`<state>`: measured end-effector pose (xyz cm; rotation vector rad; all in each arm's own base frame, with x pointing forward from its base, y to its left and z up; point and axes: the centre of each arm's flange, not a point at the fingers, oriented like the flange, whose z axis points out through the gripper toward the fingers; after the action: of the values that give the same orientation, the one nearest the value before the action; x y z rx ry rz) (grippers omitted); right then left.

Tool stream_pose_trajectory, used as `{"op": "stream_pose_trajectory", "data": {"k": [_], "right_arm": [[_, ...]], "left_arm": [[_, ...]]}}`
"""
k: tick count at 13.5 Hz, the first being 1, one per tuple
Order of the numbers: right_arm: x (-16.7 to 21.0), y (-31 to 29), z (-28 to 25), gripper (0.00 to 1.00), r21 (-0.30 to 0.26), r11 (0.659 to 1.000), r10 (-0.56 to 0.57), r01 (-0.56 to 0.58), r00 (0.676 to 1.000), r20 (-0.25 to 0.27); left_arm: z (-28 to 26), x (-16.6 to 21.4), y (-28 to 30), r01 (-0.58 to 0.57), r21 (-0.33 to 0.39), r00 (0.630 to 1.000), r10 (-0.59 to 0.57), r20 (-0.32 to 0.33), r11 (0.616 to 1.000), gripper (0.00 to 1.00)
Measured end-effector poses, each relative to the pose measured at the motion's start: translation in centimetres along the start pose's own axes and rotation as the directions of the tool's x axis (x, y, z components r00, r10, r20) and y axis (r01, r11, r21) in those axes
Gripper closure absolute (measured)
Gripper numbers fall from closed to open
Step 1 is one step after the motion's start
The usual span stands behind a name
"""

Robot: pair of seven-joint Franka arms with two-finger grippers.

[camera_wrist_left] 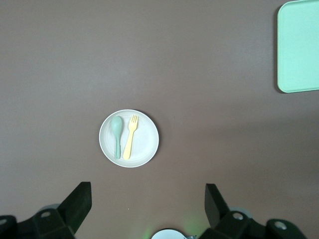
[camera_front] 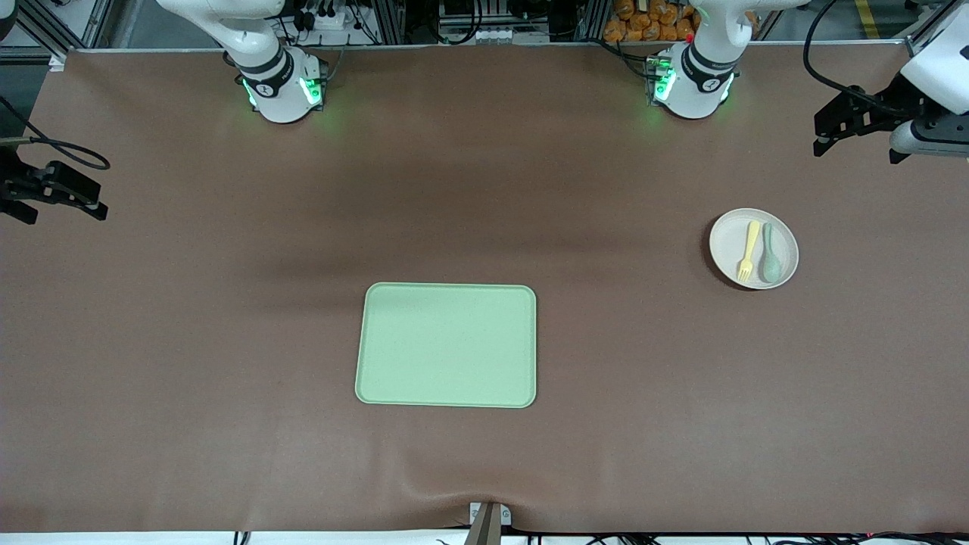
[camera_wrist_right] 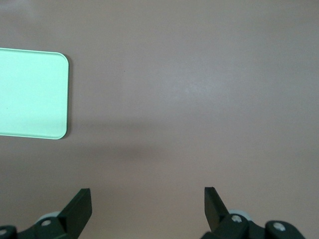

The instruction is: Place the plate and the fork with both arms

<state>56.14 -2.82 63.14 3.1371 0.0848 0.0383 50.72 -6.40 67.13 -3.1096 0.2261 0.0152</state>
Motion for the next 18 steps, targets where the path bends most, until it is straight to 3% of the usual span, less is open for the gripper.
{"op": "stream_pose_trajectory", "data": {"k": [18], "right_arm": [[0.0, 0.01, -0.04, 0.0, 0.0, 1.0, 0.0, 0.0, 1.0, 0.0]], "left_arm": [[0.09, 0.06, -0.66, 0.012, -0.001, 1.0, -0.012, 0.001, 1.0, 0.0]]}}
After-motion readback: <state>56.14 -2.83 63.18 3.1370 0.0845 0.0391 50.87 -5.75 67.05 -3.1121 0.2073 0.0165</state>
